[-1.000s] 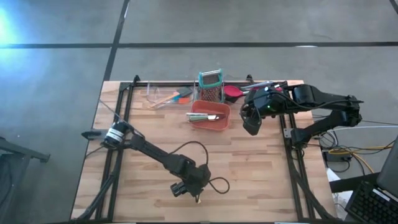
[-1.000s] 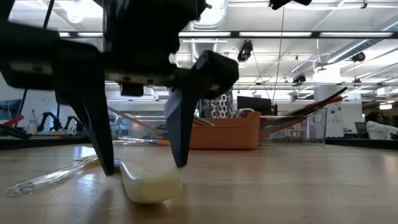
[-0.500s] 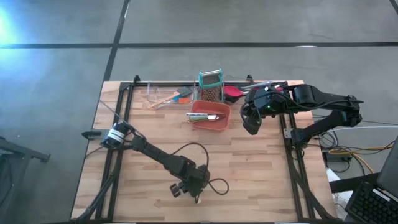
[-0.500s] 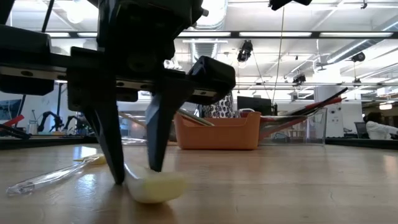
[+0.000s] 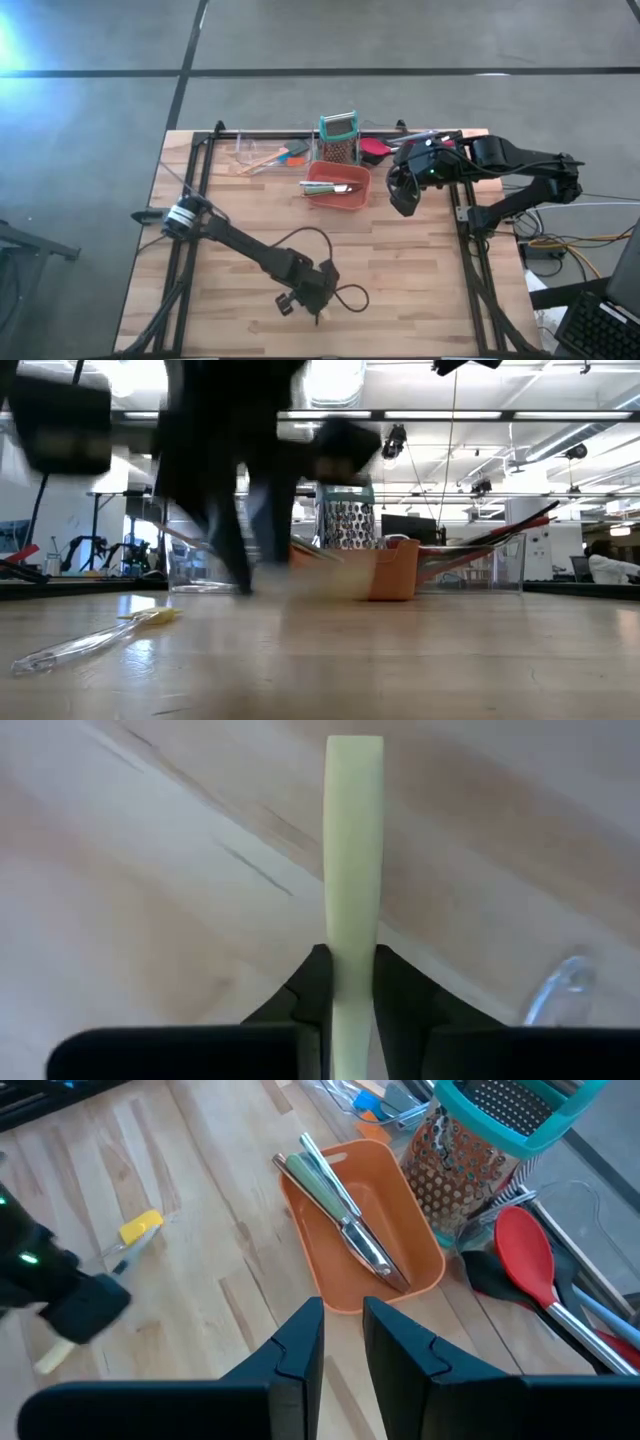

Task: Pick & Place Kitchen Items
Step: Put the yellow table knife into the orange bin, then put the yellow spatula into the left transparent bin

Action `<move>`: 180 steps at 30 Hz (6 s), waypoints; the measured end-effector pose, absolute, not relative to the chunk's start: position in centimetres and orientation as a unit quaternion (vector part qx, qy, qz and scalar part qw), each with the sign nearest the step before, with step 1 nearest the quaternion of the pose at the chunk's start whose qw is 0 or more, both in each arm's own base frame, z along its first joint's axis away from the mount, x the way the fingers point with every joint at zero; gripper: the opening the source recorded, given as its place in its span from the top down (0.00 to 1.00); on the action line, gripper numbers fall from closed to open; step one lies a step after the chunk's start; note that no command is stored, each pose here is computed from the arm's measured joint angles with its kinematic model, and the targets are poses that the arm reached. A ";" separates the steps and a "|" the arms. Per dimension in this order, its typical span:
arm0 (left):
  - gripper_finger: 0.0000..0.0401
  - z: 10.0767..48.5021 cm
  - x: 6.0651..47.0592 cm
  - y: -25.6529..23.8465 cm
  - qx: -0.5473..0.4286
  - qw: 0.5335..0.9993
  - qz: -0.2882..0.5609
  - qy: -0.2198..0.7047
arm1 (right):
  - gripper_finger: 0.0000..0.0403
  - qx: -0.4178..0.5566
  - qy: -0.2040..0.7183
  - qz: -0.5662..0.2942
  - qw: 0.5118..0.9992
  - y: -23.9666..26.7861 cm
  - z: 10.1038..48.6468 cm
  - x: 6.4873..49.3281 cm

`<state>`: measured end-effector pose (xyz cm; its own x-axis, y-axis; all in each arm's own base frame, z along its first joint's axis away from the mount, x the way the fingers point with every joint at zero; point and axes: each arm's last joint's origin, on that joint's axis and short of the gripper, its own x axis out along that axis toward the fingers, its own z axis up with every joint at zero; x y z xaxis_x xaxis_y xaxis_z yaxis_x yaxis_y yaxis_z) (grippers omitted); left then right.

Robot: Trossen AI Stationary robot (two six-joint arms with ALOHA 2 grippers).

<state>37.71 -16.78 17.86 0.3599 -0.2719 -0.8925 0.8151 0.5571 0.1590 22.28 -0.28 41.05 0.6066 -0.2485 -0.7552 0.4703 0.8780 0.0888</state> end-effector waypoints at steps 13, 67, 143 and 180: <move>0.88 32.1 36.6 -9.9 0.238 0.924 -0.169 0.248 | 0.86 0.149 0.343 -0.206 0.904 -0.4 43.1 18.6; 0.88 17.9 38.3 10.0 0.002 0.967 0.177 -0.182 | 0.86 0.010 0.302 -0.161 0.940 -0.6 45.2 13.7; 0.75 26.7 26.7 5.9 -0.102 0.951 0.120 0.267 | 0.86 -0.010 0.328 -0.170 0.929 -0.7 44.8 13.4; 0.72 34.0 30.0 -7.9 -0.391 0.693 0.226 0.562 | 0.86 -0.050 0.344 -0.156 0.925 -0.7 44.2 13.8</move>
